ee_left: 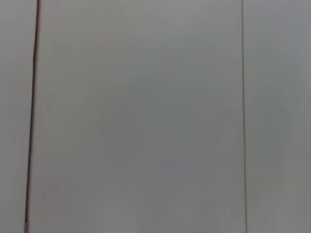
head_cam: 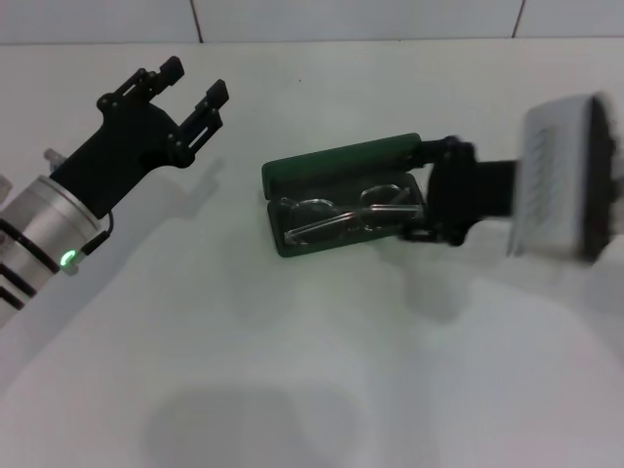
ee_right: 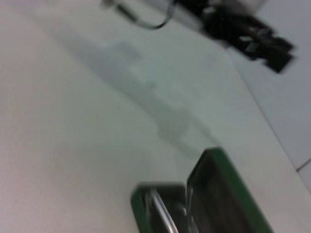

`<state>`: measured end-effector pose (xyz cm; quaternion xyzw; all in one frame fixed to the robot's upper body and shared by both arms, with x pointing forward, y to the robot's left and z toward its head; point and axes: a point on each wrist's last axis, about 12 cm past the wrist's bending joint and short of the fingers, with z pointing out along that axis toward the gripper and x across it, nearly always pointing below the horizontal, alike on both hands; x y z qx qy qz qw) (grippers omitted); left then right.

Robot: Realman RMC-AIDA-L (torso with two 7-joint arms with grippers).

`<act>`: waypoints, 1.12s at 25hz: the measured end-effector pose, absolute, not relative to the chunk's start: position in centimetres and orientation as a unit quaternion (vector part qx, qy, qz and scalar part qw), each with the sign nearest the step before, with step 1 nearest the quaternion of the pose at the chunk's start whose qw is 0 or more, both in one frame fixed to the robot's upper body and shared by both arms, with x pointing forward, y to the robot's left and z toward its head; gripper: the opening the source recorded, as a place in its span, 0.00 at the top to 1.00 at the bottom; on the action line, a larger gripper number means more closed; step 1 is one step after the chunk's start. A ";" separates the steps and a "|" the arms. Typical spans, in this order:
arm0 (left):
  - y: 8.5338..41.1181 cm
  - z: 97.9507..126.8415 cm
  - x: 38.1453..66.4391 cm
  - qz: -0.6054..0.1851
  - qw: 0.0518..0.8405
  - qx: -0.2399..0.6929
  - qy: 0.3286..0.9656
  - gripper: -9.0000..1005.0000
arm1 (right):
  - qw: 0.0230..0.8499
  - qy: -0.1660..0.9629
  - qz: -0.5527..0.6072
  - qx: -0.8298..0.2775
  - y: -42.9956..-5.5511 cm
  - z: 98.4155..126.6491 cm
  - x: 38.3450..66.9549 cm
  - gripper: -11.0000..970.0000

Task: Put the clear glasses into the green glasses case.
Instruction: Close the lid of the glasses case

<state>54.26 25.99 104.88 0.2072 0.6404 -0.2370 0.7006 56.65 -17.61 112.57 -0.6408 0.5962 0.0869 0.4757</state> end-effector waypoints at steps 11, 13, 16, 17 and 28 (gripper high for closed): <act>23.0 106.0 57.1 -0.290 0.655 0.234 0.657 0.38 | 0.699 0.560 0.328 -0.301 -32.1 115.2 55.4 0.33; 22.1 106.1 58.1 -0.297 0.630 0.243 0.675 0.38 | 0.724 0.554 0.313 -0.267 -33.2 114.5 54.6 0.33; 20.4 106.7 60.4 -0.300 0.571 0.275 0.713 0.38 | 0.734 0.555 0.303 -0.247 -34.0 113.7 53.7 0.32; 19.9 106.9 61.0 -0.298 0.558 0.284 0.721 0.38 | 0.734 0.556 0.304 -0.246 -34.0 113.7 53.7 0.32; 15.5 108.2 63.6 -0.272 0.427 0.386 0.771 0.38 | 0.725 0.563 0.307 -0.249 -33.9 113.2 53.5 0.30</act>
